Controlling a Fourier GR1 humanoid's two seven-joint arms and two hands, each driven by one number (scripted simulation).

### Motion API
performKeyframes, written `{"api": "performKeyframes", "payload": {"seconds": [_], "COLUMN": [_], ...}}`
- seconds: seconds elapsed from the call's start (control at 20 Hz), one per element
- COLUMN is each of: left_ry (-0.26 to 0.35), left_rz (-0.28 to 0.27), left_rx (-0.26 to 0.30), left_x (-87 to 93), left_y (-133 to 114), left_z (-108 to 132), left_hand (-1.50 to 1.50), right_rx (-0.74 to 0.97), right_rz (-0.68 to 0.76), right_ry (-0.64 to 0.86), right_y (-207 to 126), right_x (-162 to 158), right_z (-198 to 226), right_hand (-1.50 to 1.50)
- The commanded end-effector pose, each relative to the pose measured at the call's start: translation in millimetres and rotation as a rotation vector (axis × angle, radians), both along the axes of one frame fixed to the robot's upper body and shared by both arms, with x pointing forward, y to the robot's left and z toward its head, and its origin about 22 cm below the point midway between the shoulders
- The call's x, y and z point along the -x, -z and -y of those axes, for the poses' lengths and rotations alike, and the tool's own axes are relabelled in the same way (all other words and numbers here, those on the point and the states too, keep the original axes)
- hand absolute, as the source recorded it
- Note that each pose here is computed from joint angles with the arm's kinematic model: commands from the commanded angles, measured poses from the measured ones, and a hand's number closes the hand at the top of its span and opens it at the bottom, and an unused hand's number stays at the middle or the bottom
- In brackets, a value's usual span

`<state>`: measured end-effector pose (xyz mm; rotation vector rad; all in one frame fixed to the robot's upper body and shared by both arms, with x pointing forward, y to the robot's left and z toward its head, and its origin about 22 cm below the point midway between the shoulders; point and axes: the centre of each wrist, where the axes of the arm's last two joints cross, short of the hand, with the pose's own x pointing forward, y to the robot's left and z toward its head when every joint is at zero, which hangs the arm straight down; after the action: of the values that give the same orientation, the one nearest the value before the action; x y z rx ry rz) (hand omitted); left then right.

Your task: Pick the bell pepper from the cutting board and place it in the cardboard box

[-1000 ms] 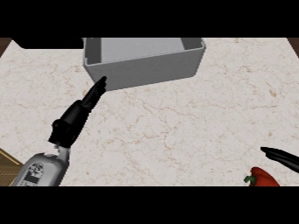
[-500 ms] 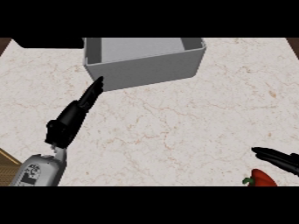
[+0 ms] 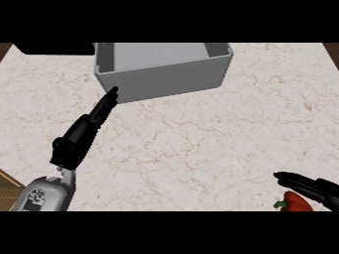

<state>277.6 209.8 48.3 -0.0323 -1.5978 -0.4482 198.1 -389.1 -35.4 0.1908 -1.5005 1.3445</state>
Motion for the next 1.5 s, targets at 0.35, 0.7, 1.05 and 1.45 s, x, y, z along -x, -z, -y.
{"api": "performKeyframes", "payload": {"seconds": [0.35,0.7,1.05,1.45], "left_ry": [0.013,0.079,0.100,0.075], "left_rz": [0.004,0.002,-0.007,-0.002], "left_rx": [0.005,-0.006,-0.011,0.003], "left_x": [-4.5,-4.8,-9.0,-8.3], "left_y": [-0.3,5.8,6.4,5.8], "left_z": [2.3,19.3,29.9,20.8], "left_hand": [0.00,0.00,0.00,0.00], "right_rx": [-0.038,0.230,0.335,0.352], "right_rz": [0.032,0.354,0.555,0.729], "right_ry": [-0.049,0.140,0.313,0.440], "right_y": [1.7,-33.9,-73.0,-145.9], "right_x": [-16.0,-79.9,-117.1,-113.5], "right_z": [-3.0,-107.5,-219.7,-384.1], "right_hand": [1.50,1.50,1.50,1.50]}}
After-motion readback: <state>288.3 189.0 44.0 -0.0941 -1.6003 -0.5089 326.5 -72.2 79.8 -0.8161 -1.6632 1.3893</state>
